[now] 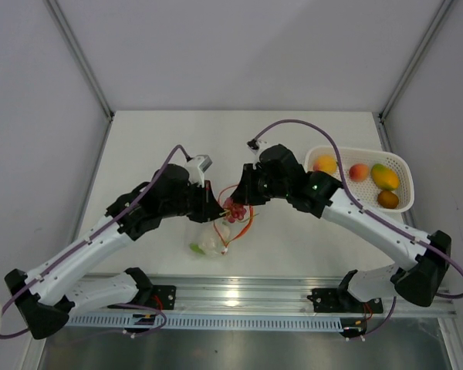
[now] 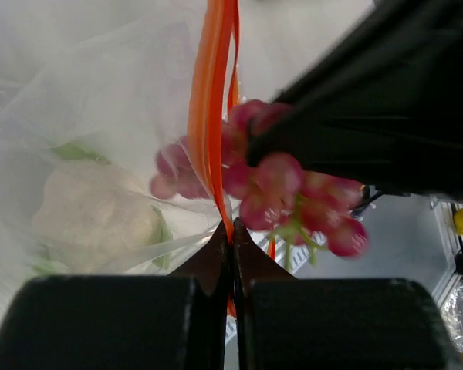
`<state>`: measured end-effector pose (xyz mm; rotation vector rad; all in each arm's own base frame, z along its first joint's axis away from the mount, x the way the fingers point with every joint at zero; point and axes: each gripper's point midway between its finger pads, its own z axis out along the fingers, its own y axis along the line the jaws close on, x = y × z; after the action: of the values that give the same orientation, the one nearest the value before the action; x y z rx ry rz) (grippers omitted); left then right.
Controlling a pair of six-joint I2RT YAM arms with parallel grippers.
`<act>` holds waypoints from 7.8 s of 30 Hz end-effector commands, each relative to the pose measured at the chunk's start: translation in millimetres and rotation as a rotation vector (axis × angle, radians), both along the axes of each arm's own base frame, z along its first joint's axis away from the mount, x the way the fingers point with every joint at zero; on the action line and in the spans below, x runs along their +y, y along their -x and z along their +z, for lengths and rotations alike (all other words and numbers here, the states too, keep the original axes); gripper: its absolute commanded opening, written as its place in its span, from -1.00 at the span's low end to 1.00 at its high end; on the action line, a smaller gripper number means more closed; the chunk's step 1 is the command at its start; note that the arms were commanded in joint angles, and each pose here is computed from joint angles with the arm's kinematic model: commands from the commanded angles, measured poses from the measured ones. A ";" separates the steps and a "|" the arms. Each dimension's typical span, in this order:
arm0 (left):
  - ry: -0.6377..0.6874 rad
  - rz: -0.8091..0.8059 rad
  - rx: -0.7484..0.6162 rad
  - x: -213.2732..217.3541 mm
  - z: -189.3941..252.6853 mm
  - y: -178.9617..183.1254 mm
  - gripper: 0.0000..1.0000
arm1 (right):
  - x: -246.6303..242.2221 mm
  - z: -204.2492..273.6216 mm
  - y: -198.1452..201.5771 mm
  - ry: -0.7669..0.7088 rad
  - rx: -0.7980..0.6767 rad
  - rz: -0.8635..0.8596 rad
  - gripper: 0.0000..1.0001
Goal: Place the food in the zip-top bag and seal the zipper
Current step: Place the fake fruit in the zipper food storage bag, then pick up the fake fruit from the bin, then place the fake fruit in the zipper food storage bag, then pick up the fake fruit from the bin, then place the fake fruit in the zipper food storage bag.
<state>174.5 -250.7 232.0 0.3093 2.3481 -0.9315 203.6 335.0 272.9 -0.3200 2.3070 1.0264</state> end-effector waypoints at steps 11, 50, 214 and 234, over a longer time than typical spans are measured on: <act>0.118 0.003 -0.072 9.0 33.3 12.7 -0.99 | 6.3 -11.0 -17.2 0.064 -0.046 -0.026 0.82; 0.096 -0.133 -0.135 -9.1 34.3 7.3 -0.99 | -281.9 -189.0 -189.6 0.327 0.250 -0.802 0.96; 0.069 -0.078 -0.048 3.3 -1.0 10.6 -0.99 | -252.4 -50.6 -170.4 0.252 -0.255 -0.648 -1.00; 0.070 -0.068 -0.046 4.7 1.1 10.6 -0.99 | -50.9 -8.4 24.4 -0.091 -0.463 0.443 -1.00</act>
<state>163.6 -247.3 225.3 0.4046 2.2935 -1.0034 193.6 268.6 264.9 -0.8419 1.8565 1.0639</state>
